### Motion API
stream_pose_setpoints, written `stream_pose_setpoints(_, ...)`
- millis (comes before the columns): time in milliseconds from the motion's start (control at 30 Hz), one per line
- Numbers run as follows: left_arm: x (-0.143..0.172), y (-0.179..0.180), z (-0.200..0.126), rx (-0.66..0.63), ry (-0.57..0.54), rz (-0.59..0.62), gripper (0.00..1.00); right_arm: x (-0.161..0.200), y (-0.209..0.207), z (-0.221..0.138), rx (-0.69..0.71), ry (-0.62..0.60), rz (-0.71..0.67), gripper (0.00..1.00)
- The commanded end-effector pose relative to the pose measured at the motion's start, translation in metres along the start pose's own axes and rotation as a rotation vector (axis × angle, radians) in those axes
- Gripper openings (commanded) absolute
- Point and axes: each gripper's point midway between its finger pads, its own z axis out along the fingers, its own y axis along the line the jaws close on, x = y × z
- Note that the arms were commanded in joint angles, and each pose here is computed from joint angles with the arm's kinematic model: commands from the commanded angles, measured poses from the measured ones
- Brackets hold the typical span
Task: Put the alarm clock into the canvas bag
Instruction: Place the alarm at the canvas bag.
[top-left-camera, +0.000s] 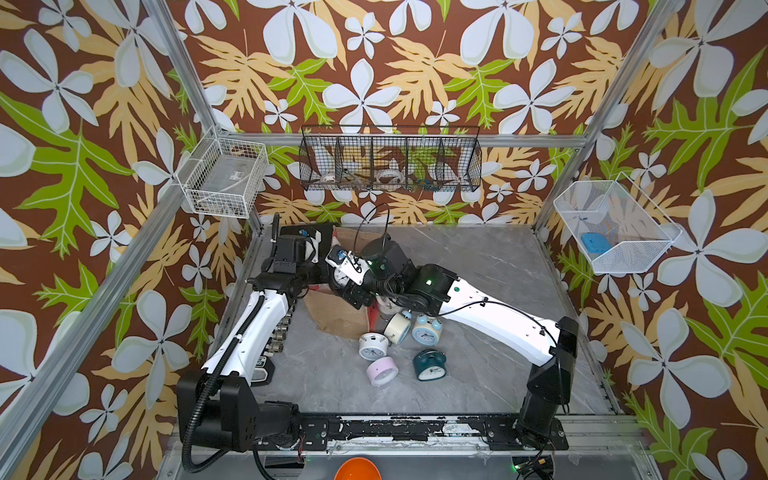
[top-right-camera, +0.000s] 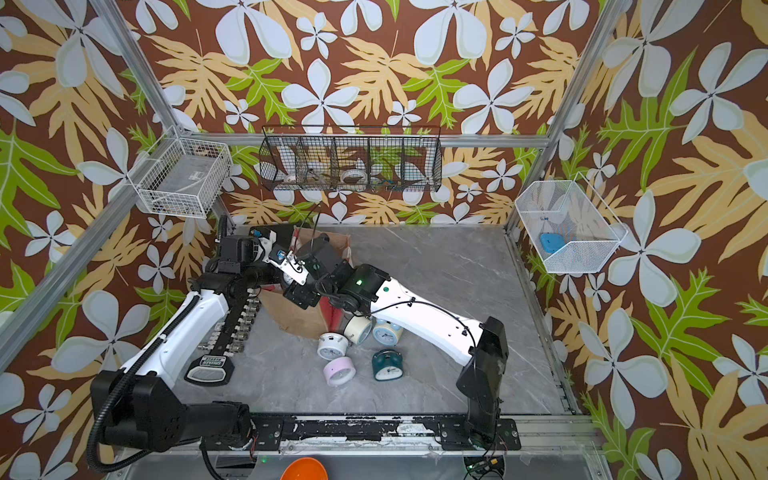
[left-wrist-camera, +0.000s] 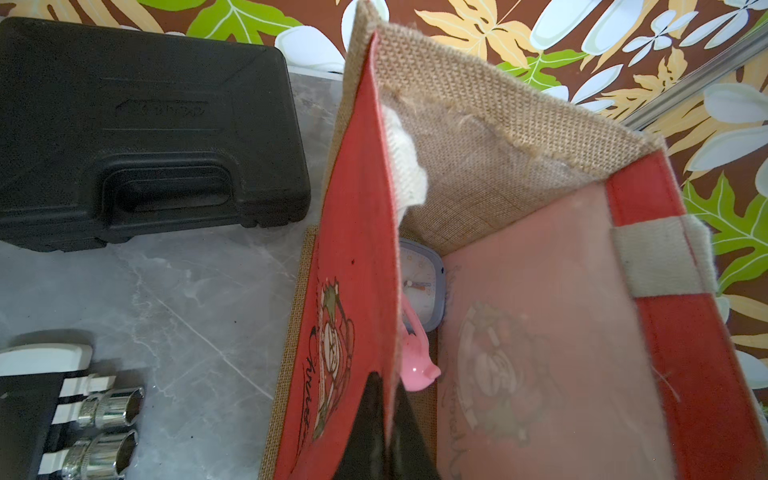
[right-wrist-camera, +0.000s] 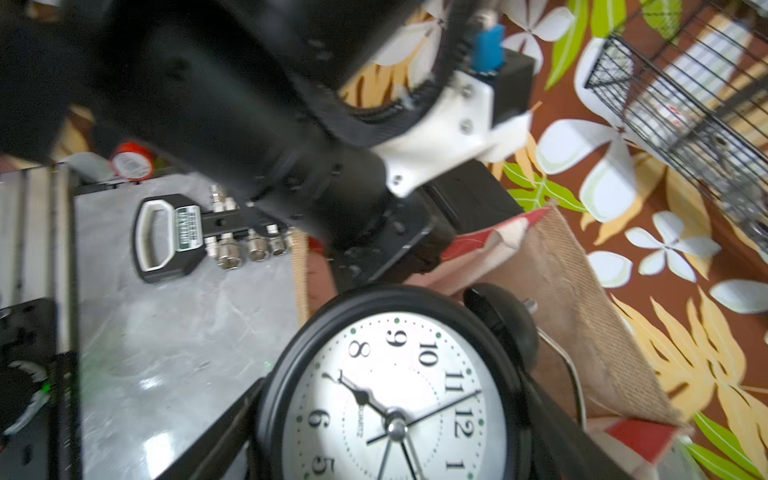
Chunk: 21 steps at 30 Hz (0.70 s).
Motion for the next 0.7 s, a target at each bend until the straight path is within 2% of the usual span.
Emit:
stream_pose_setpoints(0,-0.003,-0.002,-0.002,0.012,-0.010,-0.008,0.00,-0.006,-0.025,0.012,0.083,-0.007,0.093,0.82)
stream_pose_setpoints(200,-0.002,-0.003,-0.002,0.013,-0.013,-0.010,0.00,0.008,-0.058,0.056,0.171,0.035,0.215,0.81)
stream_pose_setpoints(333,-0.001,-0.003,-0.002,0.015,-0.010,-0.012,0.00,0.015,-0.063,0.086,0.191,0.045,0.253,0.80)
stream_pose_setpoints(533,-0.001,-0.003,-0.002,0.014,-0.012,-0.011,0.00,0.051,-0.079,0.128,0.212,0.090,0.362,0.79)
stream_pose_setpoints(667,-0.002,-0.003,-0.002,0.018,-0.012,-0.012,0.00,0.071,-0.081,0.147,0.222,0.118,0.388,0.79)
